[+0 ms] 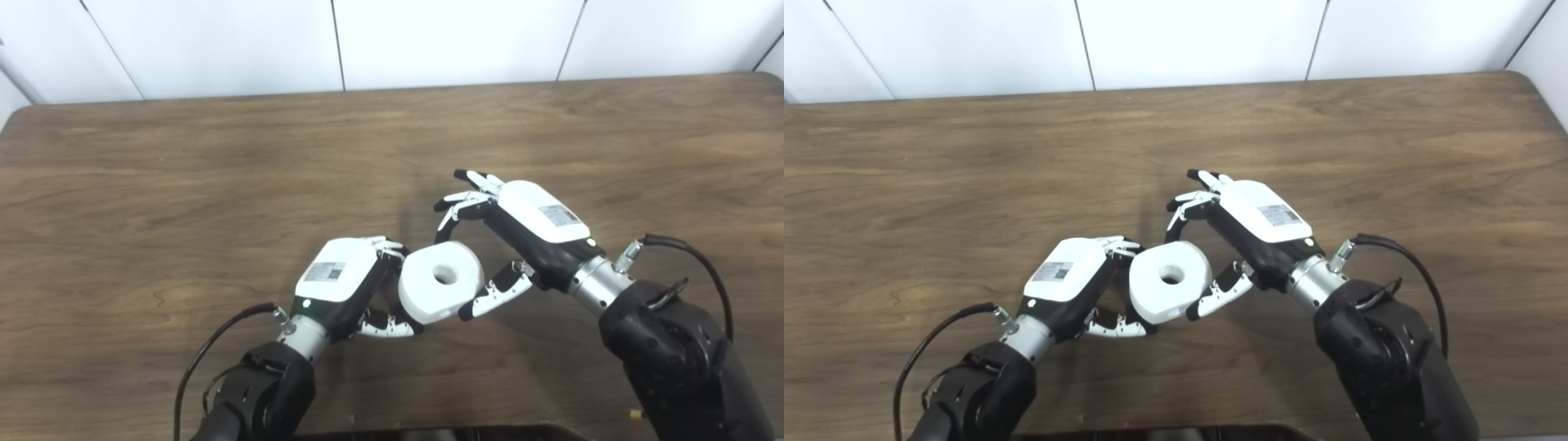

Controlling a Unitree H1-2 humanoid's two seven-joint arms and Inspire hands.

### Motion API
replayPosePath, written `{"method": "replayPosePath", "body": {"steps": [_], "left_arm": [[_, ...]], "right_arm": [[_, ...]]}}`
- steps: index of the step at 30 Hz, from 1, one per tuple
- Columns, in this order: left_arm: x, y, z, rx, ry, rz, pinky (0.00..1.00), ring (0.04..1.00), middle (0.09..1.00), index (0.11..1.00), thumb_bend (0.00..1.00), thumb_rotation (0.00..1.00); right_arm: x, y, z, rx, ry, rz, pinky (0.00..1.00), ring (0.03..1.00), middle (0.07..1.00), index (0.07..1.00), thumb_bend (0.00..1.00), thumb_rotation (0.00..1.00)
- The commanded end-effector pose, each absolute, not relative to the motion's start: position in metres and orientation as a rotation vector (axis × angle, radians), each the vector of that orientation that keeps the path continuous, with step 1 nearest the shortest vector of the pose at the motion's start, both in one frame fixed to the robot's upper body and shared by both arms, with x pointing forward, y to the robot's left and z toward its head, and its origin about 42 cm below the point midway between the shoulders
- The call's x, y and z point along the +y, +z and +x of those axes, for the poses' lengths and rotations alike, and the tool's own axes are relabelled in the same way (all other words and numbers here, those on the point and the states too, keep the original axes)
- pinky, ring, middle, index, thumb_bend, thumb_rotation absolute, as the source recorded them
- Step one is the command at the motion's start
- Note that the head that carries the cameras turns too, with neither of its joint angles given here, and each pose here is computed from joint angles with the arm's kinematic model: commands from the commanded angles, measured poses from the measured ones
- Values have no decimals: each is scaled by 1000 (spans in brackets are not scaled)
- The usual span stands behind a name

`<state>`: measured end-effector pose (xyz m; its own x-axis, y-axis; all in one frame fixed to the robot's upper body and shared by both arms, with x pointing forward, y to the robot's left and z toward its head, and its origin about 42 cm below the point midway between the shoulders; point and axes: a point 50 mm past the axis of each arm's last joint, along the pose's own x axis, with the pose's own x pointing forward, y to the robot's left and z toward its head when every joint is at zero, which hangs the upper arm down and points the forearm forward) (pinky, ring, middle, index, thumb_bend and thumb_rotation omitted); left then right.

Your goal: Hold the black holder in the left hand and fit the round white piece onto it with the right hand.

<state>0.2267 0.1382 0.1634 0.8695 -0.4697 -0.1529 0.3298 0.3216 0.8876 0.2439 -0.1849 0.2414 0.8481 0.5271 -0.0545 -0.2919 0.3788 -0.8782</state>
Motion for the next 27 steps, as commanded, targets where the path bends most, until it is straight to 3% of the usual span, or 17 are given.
{"method": "replayPosePath", "body": {"steps": [1, 27], "left_arm": [[135, 157, 220, -102, -589, 1113, 845, 871, 805, 489, 515, 55], [132, 156, 221, -105, -588, 1116, 839, 866, 803, 489, 515, 56]], "right_arm": [[-184, 237, 241, -222, 575, -1087, 1000, 982, 814, 480, 525, 136], [-171, 230, 236, -253, 607, -1091, 1000, 985, 816, 481, 526, 138]]}}
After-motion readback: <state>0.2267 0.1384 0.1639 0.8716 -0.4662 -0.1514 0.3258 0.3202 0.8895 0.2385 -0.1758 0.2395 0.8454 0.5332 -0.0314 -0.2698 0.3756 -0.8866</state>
